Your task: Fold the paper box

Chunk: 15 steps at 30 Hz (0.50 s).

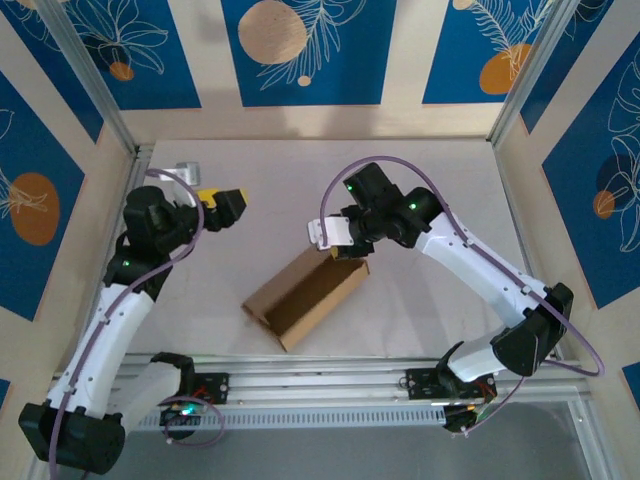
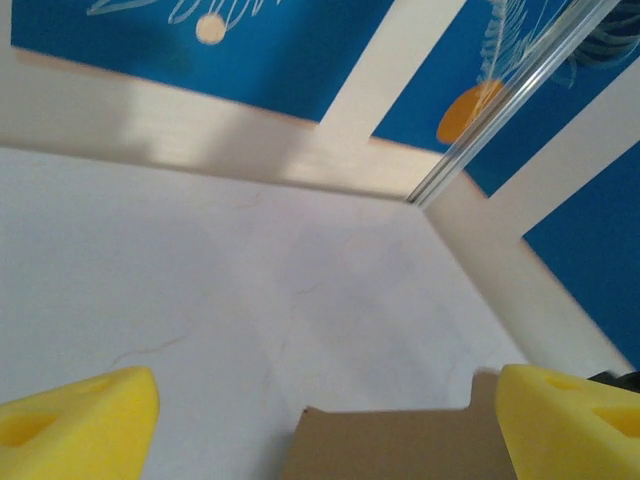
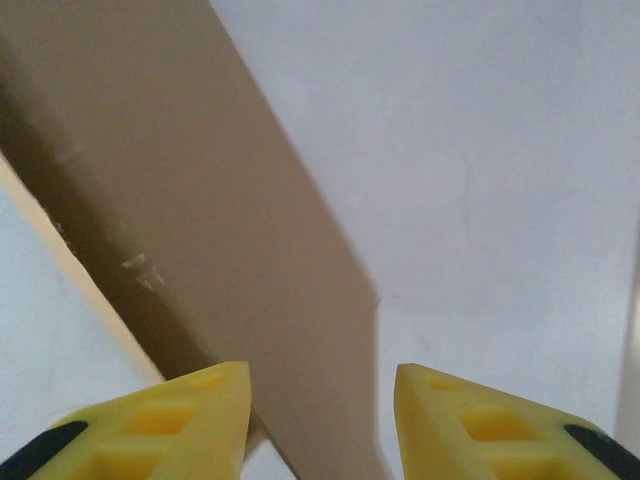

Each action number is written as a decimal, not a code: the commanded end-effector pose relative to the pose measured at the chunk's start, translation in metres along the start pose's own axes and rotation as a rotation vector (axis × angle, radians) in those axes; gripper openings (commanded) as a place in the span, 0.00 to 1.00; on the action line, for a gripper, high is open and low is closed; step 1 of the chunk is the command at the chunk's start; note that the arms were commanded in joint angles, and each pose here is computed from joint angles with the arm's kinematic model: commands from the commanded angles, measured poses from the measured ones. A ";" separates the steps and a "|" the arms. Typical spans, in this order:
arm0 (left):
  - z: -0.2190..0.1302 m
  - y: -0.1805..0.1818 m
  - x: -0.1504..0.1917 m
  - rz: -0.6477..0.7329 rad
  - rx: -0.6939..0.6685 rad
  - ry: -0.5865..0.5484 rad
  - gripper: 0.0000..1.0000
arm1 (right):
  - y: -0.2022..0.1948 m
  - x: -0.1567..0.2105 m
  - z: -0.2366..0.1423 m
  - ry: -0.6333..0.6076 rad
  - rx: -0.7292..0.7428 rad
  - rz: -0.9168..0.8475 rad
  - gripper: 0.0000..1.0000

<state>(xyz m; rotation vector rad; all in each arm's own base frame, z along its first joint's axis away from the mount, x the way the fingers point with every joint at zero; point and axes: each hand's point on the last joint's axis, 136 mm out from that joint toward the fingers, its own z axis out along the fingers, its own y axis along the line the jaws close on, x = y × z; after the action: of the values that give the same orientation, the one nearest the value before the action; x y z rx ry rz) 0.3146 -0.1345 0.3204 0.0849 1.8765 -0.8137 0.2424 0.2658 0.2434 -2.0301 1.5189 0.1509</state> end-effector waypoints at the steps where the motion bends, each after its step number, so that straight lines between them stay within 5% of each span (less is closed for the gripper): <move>1: 0.015 0.024 0.026 -0.007 -0.054 0.023 0.85 | 0.019 -0.002 0.015 -0.023 -0.098 0.063 0.42; 7: 0.021 0.042 0.042 0.022 -0.169 0.079 0.83 | 0.032 -0.002 0.048 -0.026 -0.110 0.108 0.50; 11: 0.040 0.026 0.083 0.041 -0.151 0.282 0.77 | 0.002 -0.018 0.032 -0.196 0.051 0.310 0.51; 15: 0.051 0.002 0.144 0.033 -0.114 0.496 0.70 | -0.034 -0.006 -0.004 -0.270 0.225 0.656 0.40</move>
<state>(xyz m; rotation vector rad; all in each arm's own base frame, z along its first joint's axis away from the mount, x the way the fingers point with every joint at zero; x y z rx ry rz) 0.3136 -0.1924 0.2150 0.1973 2.2331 -0.7132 0.2471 0.2740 0.2020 -1.6321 1.8371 0.3619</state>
